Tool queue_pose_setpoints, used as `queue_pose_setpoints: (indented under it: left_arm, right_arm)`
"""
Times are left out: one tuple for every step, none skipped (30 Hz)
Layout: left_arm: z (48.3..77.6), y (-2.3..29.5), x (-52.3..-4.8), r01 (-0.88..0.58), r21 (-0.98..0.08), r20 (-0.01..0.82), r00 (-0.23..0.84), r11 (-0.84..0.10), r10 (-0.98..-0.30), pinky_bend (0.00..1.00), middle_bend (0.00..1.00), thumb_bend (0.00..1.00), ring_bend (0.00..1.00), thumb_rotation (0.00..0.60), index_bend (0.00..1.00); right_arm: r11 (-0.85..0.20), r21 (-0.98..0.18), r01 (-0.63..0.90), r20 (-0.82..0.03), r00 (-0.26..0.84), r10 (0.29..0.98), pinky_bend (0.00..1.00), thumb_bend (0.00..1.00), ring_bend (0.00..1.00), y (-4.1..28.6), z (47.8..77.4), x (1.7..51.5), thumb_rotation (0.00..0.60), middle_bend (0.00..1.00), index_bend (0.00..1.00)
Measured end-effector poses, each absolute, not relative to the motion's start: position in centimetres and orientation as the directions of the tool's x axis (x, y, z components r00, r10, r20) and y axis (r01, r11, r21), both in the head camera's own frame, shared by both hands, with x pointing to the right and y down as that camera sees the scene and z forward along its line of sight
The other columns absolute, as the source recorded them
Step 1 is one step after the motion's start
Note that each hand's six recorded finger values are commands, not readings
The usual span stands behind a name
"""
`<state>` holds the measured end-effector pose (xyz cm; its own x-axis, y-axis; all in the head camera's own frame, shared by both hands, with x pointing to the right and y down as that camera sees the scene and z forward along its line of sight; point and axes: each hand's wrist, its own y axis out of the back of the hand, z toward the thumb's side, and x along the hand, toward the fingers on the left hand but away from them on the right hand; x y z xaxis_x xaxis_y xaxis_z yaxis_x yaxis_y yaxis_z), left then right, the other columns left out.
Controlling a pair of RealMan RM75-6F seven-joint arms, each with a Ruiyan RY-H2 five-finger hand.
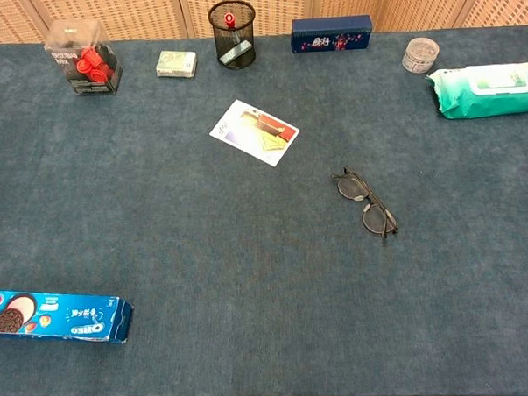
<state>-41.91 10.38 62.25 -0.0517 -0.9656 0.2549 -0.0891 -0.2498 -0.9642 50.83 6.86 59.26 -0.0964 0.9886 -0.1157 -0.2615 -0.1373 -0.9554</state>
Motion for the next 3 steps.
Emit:
queue_pose_setpoints:
  left_arm:
    - [62.40, 10.34, -42.02, -0.086, -0.963, 0.259, -0.056, -0.254, -0.964, 0.45, 0.40, 0.59, 0.36, 0.600, 0.49]
    - [62.52, 10.30, -42.07, -0.082, -0.963, 0.262, -0.060, -0.257, -0.963, 0.45, 0.40, 0.59, 0.36, 0.600, 0.49]
    - [62.62, 10.29, -42.05, -0.078, -0.963, 0.263, -0.060, -0.258, -0.963, 0.45, 0.40, 0.59, 0.36, 0.600, 0.49]
  right_arm:
    - [-0.131, -0.957, -0.259, -0.109, -0.097, 0.989, 0.35, 0.37, 0.17, 6.80, 59.05, 51.08, 0.600, 0.32, 0.29]
    - [-0.126, -0.958, -0.257, -0.104, -0.095, 0.990, 0.35, 0.37, 0.17, 6.75, 58.94, 51.20, 0.600, 0.32, 0.29]
    - [-0.121, -0.960, -0.254, -0.100, -0.093, 0.991, 0.35, 0.37, 0.17, 6.71, 58.88, 51.30, 0.600, 0.32, 0.29]
